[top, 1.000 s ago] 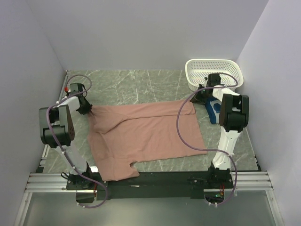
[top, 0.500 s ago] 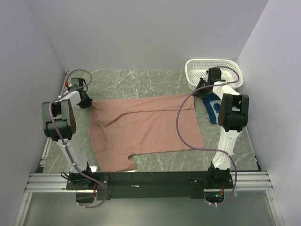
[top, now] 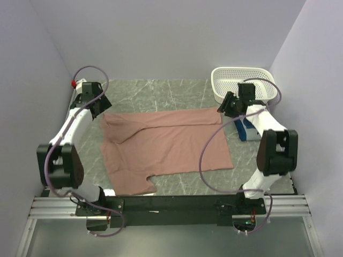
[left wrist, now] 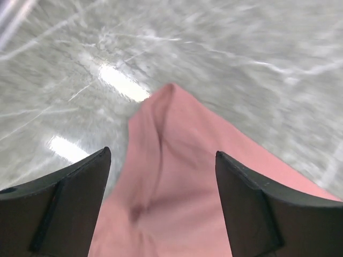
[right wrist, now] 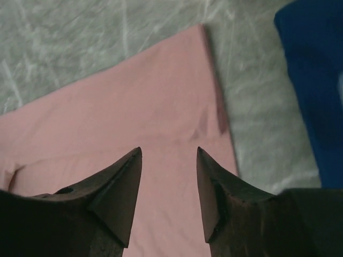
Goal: Fold and stack the t-shirts
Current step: Fold the tshirt
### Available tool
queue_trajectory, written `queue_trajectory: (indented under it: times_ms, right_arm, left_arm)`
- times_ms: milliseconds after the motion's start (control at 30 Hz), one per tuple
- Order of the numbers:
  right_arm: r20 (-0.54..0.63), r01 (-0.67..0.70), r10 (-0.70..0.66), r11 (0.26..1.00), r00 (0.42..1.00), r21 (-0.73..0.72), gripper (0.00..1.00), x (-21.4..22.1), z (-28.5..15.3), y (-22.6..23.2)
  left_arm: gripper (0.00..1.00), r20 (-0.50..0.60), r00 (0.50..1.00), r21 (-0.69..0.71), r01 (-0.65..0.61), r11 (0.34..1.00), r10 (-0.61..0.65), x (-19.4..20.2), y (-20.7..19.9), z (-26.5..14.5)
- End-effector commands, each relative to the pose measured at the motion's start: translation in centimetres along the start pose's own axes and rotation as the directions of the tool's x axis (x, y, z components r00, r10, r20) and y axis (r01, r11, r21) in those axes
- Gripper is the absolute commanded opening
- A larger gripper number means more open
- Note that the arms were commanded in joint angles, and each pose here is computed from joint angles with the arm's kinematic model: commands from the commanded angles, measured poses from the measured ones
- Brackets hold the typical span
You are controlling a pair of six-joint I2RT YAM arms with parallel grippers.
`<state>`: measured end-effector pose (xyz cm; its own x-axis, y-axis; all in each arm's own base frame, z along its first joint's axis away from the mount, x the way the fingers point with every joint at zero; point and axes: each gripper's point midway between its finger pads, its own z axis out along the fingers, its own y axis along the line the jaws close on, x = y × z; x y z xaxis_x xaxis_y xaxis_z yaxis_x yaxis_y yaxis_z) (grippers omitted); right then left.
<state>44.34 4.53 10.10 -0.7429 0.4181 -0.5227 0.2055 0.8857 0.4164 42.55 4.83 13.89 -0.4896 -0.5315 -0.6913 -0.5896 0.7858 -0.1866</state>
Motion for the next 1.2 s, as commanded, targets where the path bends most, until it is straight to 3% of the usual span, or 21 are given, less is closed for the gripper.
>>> queue_trajectory:
  times_ms: [0, 133, 267, 333, 467, 500, 700, 1033, 1167]
  right_arm:
    - [0.078, 0.034, -0.032, 0.999, 0.996, -0.02, 0.54, 0.7, -3.6, 2.4]
    - [0.072, 0.122, -0.118, 0.991, 0.99, -0.047, 0.61, 5.8, -6.5, 4.6]
    - [0.067, 0.191, -0.185, 0.977, 0.98, -0.092, 0.62, 10.2, -8.2, 5.8]
    - [0.07, 0.199, -0.191, 0.971, 0.979, -0.134, 0.62, 12.1, -9.0, 5.8]
    - [0.079, 0.194, -0.18, 0.952, 0.98, -0.236, 0.62, 15.0, -9.7, 6.2]
    - [0.074, 0.188, -0.175, 0.951, 0.982, -0.244, 0.62, 15.4, -9.7, 6.2]
    - [0.077, 0.192, -0.178, 0.943, 0.981, -0.273, 0.61, 16.9, -10.2, 5.6]
    - [0.051, 0.204, -0.198, 0.93, 0.979, -0.307, 0.61, 18.1, -9.7, 5.6]
    - [0.041, 0.21, -0.208, 0.924, 0.977, -0.321, 0.6, 18.4, -9.5, 5.7]
  left_arm:
    - [0.84, 0.054, 0.994, -0.01, -0.093, 0.996, 0.093, 1.4, -0.6, -5.0]
    - [0.86, 0.071, 0.978, 0.04, -0.199, 0.979, 0.196, 5.6, -2.1, -9.3]
    - [0.87, 0.017, 0.948, 0.085, -0.319, 0.944, 0.319, 12.2, -3.1, -11.7]
    - [0.82, 0.01, 0.937, 0.045, -0.35, 0.936, 0.35, 13.9, -2.6, -11.5]
    - [0.67, -0.01, 0.908, -0.01, -0.419, 0.908, 0.419, 16.0, -2.9, -10.2]
    - [0.57, -0.001, 0.903, -0.02, -0.43, 0.903, 0.43, 16.0, -3.2, -9.9]
    - [0.4, 0.001, 0.851, -0.105, -0.522, 0.846, 0.525, 15.7, -5.2, -7.2]
    - [0.42, -0.03, 0.775, -0.17, -0.626, 0.761, 0.631, 16.8, -6.4, -3.9]
    - [0.5, -0.039, 0.761, -0.208, -0.64, 0.74, 0.647, 17.0, -6.1, -3.2]
